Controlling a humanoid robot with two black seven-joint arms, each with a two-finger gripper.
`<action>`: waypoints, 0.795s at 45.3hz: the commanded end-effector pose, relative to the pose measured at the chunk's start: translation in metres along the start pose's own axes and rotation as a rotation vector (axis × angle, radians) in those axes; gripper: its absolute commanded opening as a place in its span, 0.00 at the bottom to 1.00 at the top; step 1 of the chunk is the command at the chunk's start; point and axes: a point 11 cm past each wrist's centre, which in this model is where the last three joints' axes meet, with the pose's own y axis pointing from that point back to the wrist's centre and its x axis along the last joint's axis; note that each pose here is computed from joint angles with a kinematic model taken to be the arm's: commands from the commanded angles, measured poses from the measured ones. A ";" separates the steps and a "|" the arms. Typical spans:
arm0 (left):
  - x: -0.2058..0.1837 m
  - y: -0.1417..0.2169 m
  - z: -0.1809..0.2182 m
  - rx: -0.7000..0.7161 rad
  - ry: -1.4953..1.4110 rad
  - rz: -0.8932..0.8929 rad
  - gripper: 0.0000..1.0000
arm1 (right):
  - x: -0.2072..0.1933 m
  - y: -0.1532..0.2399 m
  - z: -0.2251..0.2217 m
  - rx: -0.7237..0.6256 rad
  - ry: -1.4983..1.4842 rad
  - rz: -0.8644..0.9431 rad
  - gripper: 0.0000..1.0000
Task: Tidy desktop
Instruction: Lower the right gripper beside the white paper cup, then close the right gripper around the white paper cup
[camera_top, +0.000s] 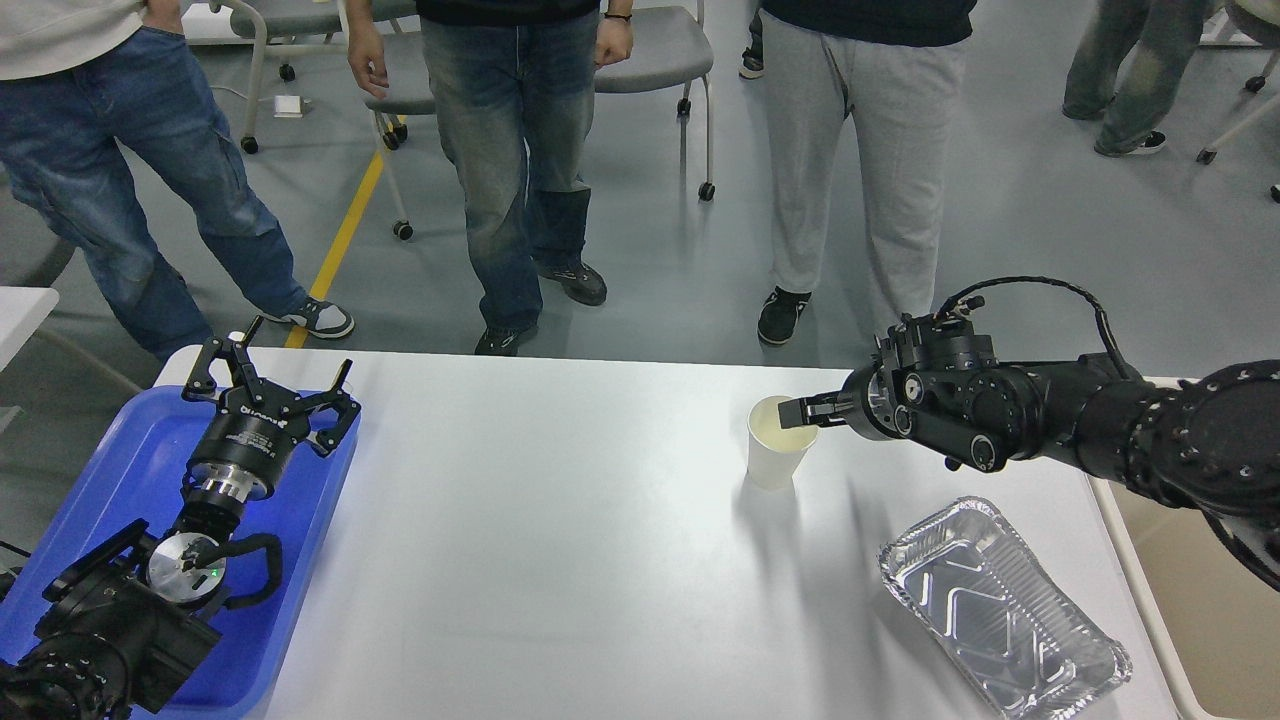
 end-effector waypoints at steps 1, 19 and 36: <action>0.000 0.000 0.000 -0.001 0.000 0.001 1.00 | -0.008 -0.007 0.008 -0.018 -0.015 0.001 0.98; 0.000 0.000 0.000 -0.001 0.000 0.000 1.00 | -0.020 -0.016 -0.001 0.023 -0.020 -0.004 0.73; 0.000 0.000 0.000 0.002 0.000 0.000 1.00 | -0.024 -0.018 -0.003 0.026 -0.014 -0.006 0.00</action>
